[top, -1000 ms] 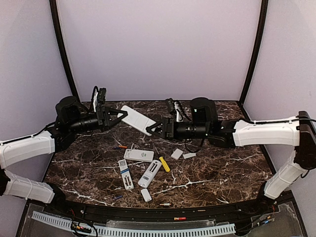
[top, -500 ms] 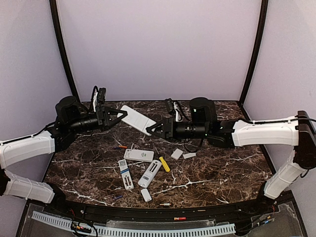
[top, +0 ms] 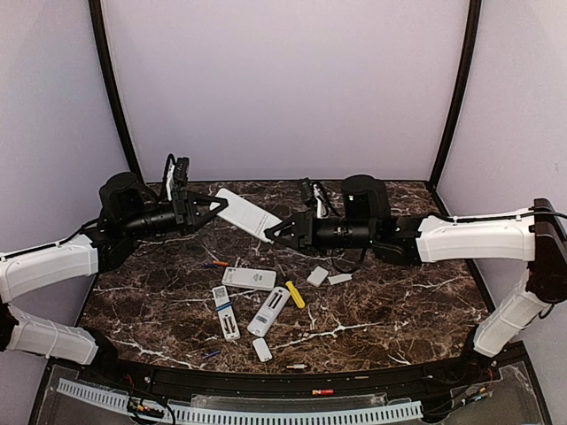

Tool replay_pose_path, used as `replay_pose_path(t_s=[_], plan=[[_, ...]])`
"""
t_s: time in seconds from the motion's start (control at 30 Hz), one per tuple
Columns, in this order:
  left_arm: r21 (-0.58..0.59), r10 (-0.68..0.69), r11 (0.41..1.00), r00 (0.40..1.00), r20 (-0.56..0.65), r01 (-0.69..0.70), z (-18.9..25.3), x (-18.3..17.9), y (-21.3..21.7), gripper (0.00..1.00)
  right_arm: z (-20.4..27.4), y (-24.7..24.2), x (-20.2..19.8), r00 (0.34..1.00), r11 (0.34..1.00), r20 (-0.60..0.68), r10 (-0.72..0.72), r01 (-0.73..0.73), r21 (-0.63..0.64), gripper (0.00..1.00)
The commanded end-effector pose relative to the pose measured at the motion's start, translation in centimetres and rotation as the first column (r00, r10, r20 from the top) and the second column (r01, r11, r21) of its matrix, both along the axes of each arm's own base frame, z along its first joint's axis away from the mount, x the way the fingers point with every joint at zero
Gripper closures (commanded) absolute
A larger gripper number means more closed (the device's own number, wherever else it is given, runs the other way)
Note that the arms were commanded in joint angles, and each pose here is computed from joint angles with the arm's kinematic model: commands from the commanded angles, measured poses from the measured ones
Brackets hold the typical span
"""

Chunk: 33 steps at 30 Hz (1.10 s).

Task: Unload the batteries from the remote control
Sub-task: Remove the battery cover from the remote control.

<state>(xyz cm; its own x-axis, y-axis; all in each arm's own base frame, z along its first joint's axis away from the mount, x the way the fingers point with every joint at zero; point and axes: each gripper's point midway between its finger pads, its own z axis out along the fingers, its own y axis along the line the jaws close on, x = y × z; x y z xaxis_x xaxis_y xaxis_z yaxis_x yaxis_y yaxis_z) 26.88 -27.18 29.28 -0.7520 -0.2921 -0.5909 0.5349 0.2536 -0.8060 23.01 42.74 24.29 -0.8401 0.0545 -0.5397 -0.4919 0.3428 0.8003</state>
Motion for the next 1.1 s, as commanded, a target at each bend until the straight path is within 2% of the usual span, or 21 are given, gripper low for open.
replay_pose_path(t_s=[0.0, 0.4, 0.73, 1.07], plan=[[-0.032, -0.012, 0.999, 0.997, 0.073, 0.014, 2.2, -0.7, 0.3, 1.00, -0.6, -0.7, 0.4, 1.000, 1.000, -0.019, -0.020, 0.020, -0.006, 0.72], [-0.021, -0.006, 1.000, 0.998, 0.061, 0.007, 1.8, -0.5, 0.4, 1.00, 0.1, -1.4, 0.4, 0.999, 0.999, -0.032, -0.029, 0.030, 0.029, 0.83], [-0.010, -0.008, 1.000, 0.999, 0.048, 0.008, 1.4, -0.4, 0.3, 1.00, 1.5, -1.4, 0.2, 0.999, 0.997, -0.033, -0.014, 0.016, 0.081, 1.00], [0.062, 0.075, 0.995, 0.997, -0.014, -0.074, -0.5, 0.7, 1.2, 1.00, 3.6, -2.0, -0.4, 0.999, 0.993, 0.036, -0.002, -0.002, 0.120, 1.00]])
